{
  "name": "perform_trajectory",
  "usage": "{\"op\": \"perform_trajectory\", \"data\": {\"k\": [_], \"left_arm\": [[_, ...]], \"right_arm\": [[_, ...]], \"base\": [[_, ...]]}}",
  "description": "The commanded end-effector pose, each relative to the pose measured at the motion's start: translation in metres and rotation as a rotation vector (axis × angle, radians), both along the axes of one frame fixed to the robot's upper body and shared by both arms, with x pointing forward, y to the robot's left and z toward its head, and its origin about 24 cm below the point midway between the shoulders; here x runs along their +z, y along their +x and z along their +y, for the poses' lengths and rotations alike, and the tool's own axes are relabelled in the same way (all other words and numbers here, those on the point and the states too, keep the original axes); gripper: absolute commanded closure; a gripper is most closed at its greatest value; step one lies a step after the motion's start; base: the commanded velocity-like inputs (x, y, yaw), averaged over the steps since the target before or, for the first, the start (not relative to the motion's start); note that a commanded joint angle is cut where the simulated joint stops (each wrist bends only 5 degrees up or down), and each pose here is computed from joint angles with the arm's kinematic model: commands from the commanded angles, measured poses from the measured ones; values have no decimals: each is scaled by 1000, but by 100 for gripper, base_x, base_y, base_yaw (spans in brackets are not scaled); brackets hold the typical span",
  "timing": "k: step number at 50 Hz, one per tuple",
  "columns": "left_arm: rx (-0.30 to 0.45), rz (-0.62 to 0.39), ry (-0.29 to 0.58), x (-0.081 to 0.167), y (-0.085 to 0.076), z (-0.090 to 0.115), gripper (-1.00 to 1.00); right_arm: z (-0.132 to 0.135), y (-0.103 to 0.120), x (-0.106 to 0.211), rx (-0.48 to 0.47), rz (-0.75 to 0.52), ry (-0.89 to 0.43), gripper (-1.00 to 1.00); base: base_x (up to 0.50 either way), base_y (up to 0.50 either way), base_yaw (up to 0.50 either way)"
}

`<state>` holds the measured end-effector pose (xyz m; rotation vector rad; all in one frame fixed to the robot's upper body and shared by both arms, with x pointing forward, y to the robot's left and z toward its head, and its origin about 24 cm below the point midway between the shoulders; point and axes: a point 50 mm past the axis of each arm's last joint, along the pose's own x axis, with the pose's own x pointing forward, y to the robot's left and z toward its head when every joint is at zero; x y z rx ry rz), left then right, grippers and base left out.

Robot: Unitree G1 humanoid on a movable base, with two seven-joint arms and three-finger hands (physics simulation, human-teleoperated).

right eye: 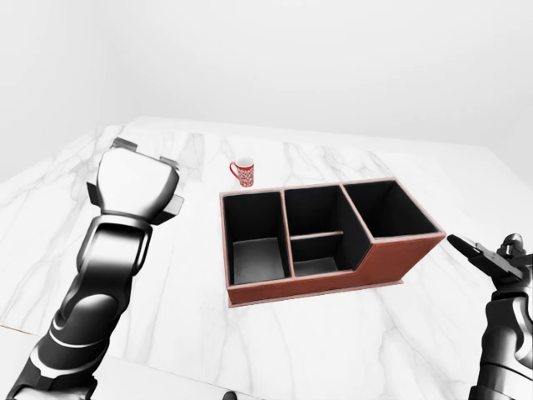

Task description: Pick up the book and place it in the left compartment of the caddy.

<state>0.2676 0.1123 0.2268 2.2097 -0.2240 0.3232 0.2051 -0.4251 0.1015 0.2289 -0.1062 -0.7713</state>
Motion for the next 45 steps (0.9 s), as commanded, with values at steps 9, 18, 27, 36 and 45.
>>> {"op": "perform_trajectory", "data": {"k": [9,18,27,36,45], "left_arm": [[55,-230,6,44,-24,22,100],[-52,-260,-198,49,-37,3,100],[-137,-219,-342,45,-42,-14,100],[-171,-243,-416,50,-49,-17,100],[-205,-224,-491,50,-51,-24,100]], "right_arm": [[0,0,-1,2,6,-2,-100],[0,0,-2,1,6,-1,-100],[0,0,-2,2,6,-2,-100],[0,0,-2,2,6,-3,-100],[1,1,-2,3,6,-3,-100]], "base": [[0,0,0],[0,0,0],[0,0,0],[0,0,0],[0,0,0]]}}
